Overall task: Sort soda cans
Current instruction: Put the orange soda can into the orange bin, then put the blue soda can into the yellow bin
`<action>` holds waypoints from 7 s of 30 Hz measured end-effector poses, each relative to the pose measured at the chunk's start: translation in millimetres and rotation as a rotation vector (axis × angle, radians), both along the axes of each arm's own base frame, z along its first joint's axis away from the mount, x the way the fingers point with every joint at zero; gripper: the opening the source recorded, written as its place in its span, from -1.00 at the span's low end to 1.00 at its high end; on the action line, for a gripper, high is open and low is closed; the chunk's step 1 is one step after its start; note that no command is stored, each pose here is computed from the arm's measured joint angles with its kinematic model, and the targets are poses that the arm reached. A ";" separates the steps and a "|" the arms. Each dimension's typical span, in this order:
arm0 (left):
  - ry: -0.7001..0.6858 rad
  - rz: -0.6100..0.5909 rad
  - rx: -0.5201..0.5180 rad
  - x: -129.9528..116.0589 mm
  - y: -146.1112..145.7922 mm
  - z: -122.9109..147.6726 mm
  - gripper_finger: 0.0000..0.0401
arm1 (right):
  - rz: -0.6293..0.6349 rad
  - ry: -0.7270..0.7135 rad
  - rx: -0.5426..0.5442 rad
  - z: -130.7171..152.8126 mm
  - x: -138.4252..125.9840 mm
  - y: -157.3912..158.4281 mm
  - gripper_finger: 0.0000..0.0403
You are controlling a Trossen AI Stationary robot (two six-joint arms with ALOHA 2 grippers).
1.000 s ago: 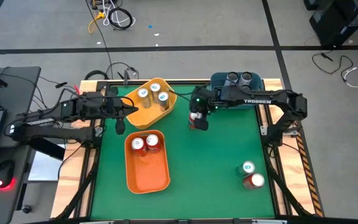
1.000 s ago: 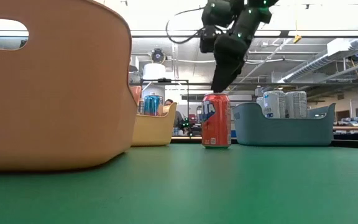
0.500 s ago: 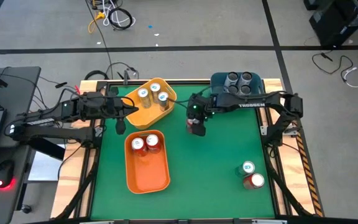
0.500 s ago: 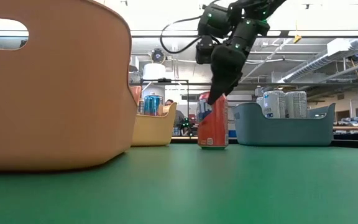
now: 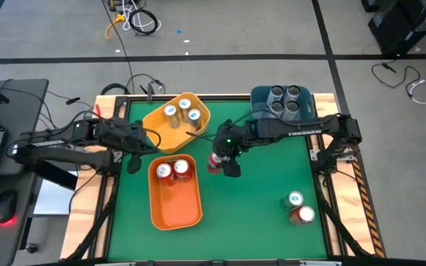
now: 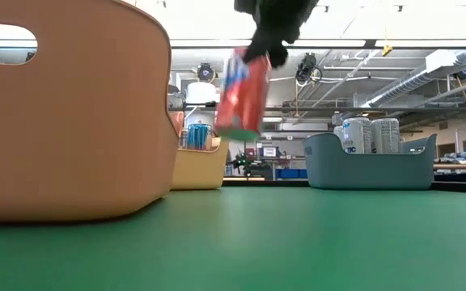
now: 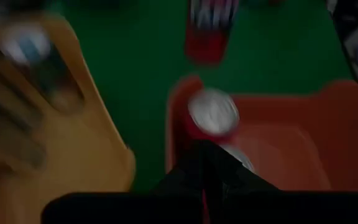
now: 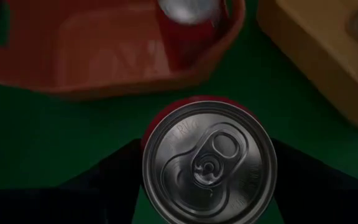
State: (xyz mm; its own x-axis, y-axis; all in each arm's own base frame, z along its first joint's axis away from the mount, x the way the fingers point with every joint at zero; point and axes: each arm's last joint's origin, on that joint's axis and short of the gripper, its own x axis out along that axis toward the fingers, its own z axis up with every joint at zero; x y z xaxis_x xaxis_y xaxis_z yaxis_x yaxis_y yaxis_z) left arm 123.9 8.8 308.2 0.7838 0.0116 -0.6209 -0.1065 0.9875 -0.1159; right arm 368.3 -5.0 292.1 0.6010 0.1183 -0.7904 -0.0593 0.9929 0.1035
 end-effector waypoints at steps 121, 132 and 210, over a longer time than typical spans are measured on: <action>-0.140 -0.355 -0.131 121.3 -36.7 -151.6 -1.00 | 0.059 0.015 -0.119 15.1 52.8 37.4 0.85; -0.116 -0.367 -0.115 125.5 -35.2 -146.3 -1.00 | -0.224 0.350 -0.078 64.1 -41.8 56.7 0.66; -0.295 -0.254 -0.150 47.8 -26.5 -50.6 -1.00 | -0.363 0.630 0.135 -3.3 -161.5 109.9 0.10</action>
